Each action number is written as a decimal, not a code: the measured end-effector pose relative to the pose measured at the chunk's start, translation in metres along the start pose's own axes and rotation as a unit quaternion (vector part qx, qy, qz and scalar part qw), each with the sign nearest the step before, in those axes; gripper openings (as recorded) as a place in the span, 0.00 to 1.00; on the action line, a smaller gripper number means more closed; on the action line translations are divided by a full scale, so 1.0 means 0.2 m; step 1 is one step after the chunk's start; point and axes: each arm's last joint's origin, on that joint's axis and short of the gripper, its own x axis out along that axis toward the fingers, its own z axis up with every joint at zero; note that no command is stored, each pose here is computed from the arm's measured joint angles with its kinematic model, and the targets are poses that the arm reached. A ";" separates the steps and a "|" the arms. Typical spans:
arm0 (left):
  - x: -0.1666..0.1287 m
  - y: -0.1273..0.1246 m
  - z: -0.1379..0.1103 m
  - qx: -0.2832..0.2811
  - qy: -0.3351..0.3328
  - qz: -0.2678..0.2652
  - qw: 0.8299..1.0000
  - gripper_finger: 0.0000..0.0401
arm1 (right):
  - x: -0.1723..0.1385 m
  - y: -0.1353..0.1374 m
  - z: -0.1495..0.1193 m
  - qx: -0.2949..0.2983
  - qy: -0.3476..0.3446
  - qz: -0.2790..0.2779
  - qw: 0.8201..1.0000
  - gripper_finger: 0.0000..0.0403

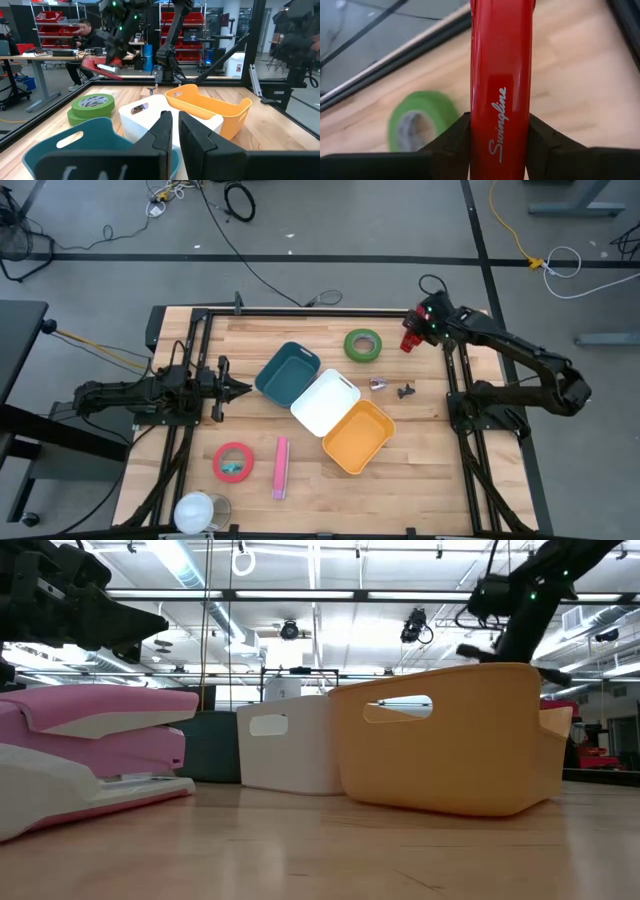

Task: Pick and place Stapler, Stapler remover, tape
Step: Put the red stapler into the yellow bin

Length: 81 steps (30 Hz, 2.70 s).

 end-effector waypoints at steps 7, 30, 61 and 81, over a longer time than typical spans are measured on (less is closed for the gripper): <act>0.00 0.00 0.00 0.000 0.000 0.000 1.000 0.09 | -0.16 0.16 0.04 -0.130 0.024 0.103 0.986 0.31; 0.00 0.00 0.00 0.000 0.000 0.000 1.000 0.09 | -0.46 0.33 -0.19 -0.488 0.130 0.271 0.819 0.31; 0.00 0.00 0.00 0.000 0.000 0.000 1.000 0.09 | -0.53 0.34 -0.79 -0.872 0.115 0.364 0.305 0.32; 0.00 0.00 0.00 0.000 0.000 0.000 1.000 0.09 | -0.42 0.44 -1.06 -0.922 0.134 0.296 0.210 0.31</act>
